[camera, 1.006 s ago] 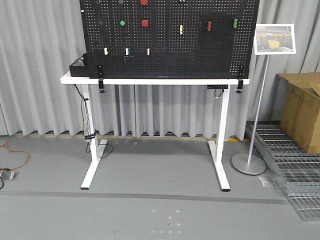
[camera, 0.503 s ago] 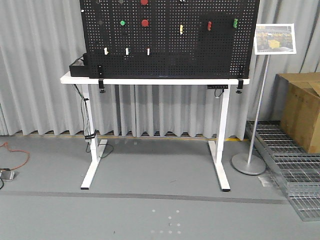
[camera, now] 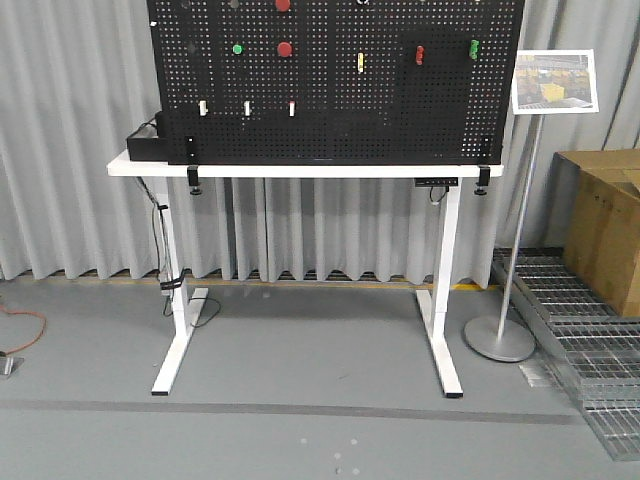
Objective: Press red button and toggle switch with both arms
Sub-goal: 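Drive the base forward up to the black pegboard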
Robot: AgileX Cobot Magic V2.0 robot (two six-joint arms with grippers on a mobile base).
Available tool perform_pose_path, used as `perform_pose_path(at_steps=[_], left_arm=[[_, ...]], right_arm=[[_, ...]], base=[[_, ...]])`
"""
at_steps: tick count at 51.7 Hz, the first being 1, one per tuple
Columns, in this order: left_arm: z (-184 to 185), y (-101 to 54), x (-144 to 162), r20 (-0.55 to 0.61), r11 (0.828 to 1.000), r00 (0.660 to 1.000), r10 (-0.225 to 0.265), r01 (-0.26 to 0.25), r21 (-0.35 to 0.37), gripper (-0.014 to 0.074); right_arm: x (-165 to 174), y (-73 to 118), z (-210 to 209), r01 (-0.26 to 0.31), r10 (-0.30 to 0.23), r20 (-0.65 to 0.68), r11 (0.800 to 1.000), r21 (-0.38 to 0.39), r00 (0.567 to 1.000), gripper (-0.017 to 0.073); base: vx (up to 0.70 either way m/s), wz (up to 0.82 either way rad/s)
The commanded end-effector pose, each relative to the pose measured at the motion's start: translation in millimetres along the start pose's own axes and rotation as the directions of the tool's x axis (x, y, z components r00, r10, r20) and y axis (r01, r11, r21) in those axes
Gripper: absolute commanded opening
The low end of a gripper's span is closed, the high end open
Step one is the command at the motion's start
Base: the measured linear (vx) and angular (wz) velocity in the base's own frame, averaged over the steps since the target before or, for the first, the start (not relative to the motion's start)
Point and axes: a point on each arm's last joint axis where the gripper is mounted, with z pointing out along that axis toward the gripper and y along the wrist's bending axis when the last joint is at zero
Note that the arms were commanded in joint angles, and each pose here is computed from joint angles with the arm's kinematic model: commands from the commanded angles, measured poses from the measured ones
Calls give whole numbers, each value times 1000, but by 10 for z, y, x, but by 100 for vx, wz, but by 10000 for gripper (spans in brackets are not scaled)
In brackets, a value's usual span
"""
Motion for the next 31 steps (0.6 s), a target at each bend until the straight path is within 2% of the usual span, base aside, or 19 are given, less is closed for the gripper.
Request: perform_pose_path(at_steps=[1, 31], left_arm=[[1, 5, 29, 67, 1000, 998, -8, 9, -15, 1], [1, 4, 29, 67, 1000, 998, -8, 9, -13, 1]], right_arm=[[-44, 2, -7, 15, -15, 84, 1000, -1, 996, -3], [-44, 2, -7, 15, -15, 84, 1000, -1, 996, -3]], base=[[29, -4], [40, -3]])
